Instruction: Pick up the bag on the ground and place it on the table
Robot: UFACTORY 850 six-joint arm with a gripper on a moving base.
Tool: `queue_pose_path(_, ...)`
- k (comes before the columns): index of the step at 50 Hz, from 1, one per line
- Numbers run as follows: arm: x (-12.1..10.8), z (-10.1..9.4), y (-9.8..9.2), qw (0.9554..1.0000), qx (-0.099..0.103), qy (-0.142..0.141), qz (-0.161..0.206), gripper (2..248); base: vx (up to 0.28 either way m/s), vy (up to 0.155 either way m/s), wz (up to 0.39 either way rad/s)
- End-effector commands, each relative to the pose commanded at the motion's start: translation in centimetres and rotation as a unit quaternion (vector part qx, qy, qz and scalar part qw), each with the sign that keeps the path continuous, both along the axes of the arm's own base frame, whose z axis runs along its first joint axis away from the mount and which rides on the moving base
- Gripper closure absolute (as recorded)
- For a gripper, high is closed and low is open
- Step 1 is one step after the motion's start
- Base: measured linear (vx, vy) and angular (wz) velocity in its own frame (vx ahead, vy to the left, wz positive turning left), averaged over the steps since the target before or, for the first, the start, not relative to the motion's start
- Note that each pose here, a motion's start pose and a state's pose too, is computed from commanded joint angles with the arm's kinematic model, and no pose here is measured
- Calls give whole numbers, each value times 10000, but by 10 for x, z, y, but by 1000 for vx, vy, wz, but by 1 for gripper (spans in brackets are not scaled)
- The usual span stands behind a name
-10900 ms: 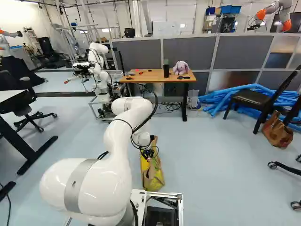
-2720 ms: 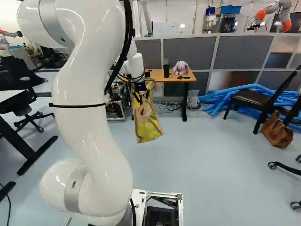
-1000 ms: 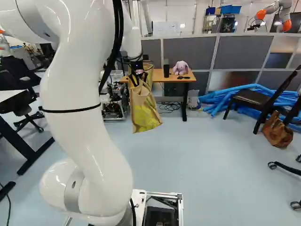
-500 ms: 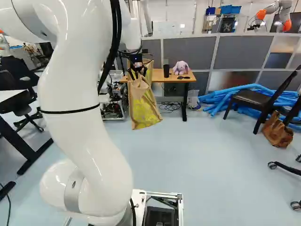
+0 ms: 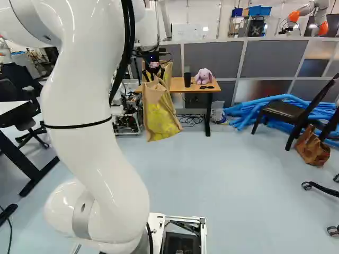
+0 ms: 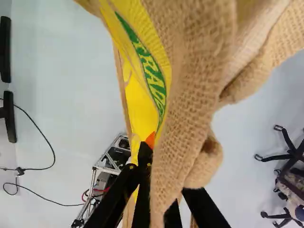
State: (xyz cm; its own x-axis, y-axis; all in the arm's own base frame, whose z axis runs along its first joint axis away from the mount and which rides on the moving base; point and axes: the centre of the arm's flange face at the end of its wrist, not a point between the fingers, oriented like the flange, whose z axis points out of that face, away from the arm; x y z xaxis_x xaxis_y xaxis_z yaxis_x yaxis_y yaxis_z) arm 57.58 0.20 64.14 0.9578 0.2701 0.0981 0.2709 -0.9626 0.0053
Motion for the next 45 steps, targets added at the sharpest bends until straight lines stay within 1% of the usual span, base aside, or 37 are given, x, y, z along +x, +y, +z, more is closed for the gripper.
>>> queue_pose_path(26,-4,38,0,10000,3,56,11,229,0,0,0)
queue_pose_path(45,4,42,0,9997,5,234,17,229,0,0,0)
